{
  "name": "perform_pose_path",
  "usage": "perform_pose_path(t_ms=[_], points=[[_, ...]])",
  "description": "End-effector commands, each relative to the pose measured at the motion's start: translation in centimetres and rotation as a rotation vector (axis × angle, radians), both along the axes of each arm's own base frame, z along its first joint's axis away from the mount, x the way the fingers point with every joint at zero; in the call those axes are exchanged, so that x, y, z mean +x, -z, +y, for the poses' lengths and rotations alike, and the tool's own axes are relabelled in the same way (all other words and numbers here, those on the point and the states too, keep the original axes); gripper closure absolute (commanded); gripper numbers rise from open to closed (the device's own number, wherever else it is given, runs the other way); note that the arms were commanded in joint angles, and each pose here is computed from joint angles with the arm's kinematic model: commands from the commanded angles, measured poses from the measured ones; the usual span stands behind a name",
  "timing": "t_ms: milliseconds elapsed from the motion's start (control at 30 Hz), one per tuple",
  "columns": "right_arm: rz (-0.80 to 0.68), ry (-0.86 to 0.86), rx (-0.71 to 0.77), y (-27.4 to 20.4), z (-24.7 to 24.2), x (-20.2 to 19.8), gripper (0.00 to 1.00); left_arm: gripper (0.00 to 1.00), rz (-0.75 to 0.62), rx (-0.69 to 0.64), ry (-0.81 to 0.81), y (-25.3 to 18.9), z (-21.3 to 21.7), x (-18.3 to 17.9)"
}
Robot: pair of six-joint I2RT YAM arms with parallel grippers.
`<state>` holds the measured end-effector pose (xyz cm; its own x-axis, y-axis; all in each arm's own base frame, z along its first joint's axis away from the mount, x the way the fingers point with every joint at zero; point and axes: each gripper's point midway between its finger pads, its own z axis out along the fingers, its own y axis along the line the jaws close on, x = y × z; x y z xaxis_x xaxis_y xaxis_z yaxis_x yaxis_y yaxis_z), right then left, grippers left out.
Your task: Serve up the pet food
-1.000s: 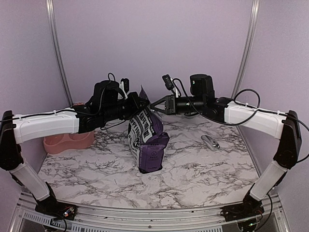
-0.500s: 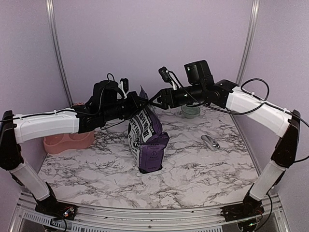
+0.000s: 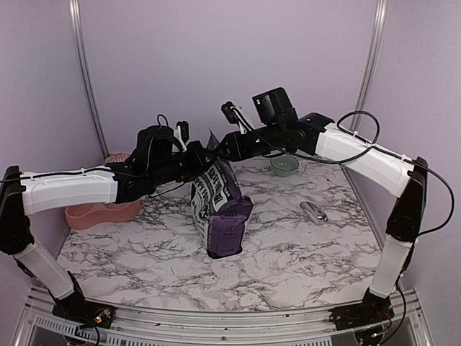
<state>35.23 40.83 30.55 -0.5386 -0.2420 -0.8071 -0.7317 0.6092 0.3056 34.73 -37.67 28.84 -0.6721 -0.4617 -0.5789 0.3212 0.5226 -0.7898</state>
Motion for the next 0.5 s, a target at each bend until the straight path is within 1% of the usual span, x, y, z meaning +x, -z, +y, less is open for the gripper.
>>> perform_pose_path(t_ms=[0, 67, 133, 300, 467], points=[[0.001, 0.050, -0.042, 0.6, -0.4, 0.6, 0.79, 1.00, 0.028, 0.050, 0.021, 1.7, 0.5, -1.1], [-0.003, 0.067, -0.054, 0.7, -0.9, 0.7, 0.92, 1.00, 0.024, 0.048, 0.021, 1.6, 0.6, -1.1], [-0.009, 0.090, -0.056, 0.5, -1.6, 0.9, 1.00, 1.00, 0.021, 0.045, 0.022, 1.4, 0.7, -1.2], [-0.033, 0.140, -0.050, -0.9, -3.4, 1.2, 1.00, 1.00, 0.014, 0.040, 0.022, 1.1, 0.8, -1.4], [-0.040, 0.143, -0.047, -1.8, -3.7, 1.2, 1.00, 1.00, 0.013, 0.037, 0.027, 1.0, 0.6, -1.3]])
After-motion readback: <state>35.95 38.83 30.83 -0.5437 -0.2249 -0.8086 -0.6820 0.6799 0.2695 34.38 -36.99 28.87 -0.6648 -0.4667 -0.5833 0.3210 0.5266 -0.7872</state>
